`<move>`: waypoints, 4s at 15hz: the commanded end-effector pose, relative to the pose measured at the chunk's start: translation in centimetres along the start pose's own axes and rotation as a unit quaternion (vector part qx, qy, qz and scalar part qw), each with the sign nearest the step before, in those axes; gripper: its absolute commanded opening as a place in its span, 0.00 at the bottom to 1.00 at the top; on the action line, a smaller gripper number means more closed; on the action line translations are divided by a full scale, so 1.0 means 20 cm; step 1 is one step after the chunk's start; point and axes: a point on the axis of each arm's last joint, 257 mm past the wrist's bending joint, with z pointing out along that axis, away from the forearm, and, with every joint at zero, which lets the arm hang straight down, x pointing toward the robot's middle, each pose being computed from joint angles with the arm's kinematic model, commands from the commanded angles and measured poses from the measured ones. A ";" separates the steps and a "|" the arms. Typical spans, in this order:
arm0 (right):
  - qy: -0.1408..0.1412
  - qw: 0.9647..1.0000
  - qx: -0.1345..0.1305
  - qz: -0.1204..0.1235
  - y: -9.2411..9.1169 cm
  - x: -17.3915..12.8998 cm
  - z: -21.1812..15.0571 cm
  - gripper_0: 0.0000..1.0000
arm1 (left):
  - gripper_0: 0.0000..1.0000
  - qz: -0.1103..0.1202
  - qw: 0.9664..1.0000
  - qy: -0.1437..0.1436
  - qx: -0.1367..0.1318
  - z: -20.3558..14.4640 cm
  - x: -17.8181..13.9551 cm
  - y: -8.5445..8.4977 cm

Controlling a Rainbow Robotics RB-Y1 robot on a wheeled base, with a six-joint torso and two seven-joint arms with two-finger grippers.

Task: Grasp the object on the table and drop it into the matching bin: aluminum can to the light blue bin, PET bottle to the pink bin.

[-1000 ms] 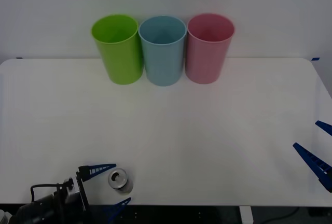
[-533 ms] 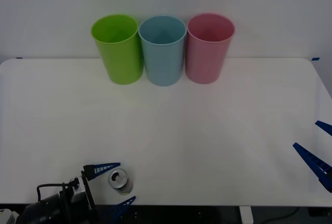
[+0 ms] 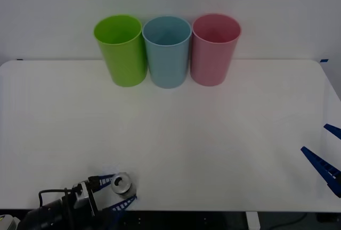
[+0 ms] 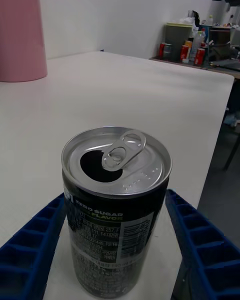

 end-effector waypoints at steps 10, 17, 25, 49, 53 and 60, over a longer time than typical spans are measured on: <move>0.000 1.000 0.000 0.000 0.00 0.00 0.00 1.00 | 0.00 -0.008 1.000 -0.017 -0.011 0.02 -0.06 0.06; 0.000 1.000 0.000 0.000 0.00 0.00 0.00 1.00 | 0.00 -0.010 0.997 -0.068 -0.040 0.11 -0.26 0.24; 0.000 1.000 0.000 0.000 0.00 0.00 0.00 1.00 | 0.00 -0.056 0.984 -0.111 -0.128 0.06 -0.48 0.57; 0.000 1.000 0.000 0.000 0.00 0.00 0.00 1.00 | 0.00 -0.093 0.961 -0.216 -0.148 0.41 -1.71 1.17; 0.000 1.000 0.000 0.000 0.00 0.00 0.00 1.00 | 0.00 -0.051 0.966 -0.197 -0.162 0.56 -1.80 1.24; 0.000 1.000 0.000 0.000 0.00 0.00 0.00 1.00 | 0.00 -0.008 0.970 -0.157 -0.186 0.92 -1.87 1.30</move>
